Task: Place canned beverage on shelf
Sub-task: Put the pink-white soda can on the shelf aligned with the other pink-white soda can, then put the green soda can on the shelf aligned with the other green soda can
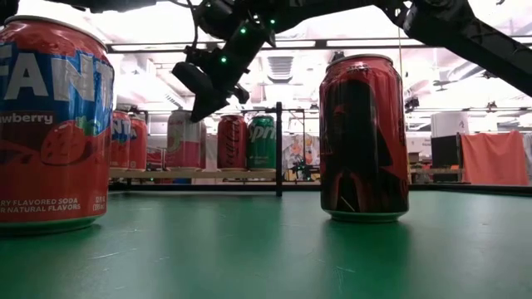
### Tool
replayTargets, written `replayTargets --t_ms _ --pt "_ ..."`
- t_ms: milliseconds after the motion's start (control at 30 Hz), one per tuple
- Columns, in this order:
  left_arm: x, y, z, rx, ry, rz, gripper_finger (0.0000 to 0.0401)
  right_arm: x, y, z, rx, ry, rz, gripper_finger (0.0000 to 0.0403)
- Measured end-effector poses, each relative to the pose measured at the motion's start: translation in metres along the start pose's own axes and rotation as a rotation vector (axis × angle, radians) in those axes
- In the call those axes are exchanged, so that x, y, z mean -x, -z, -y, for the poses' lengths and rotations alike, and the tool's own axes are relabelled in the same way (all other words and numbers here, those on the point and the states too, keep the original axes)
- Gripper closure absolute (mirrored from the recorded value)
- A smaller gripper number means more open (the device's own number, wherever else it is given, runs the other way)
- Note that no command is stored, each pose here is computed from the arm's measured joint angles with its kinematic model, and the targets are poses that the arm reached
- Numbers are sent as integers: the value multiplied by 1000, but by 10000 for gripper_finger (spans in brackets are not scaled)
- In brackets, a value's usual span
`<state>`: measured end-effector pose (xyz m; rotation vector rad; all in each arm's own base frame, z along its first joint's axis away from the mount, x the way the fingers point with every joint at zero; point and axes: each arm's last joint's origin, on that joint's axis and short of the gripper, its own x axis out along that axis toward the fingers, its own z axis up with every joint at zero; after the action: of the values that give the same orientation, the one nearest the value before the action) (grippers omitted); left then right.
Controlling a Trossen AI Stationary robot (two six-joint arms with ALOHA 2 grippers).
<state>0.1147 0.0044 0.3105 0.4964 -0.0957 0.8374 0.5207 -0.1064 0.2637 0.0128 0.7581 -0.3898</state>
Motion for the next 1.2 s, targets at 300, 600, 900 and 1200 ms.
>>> replayTargets --t_ms 300,600,900,1200 --pt "0 0 0 0 0 0 83 0 -1 0 1 0 6 394" --pt "0 1 1 -14 4 -4 83 9 -7 2 -5 2 28 394" --pt "0 1 1 -14 4 -4 83 17 -19 15 2 102 121 394" --pt "0 0 0 -18 4 -3 83 13 -37 42 -26 129 314 394"
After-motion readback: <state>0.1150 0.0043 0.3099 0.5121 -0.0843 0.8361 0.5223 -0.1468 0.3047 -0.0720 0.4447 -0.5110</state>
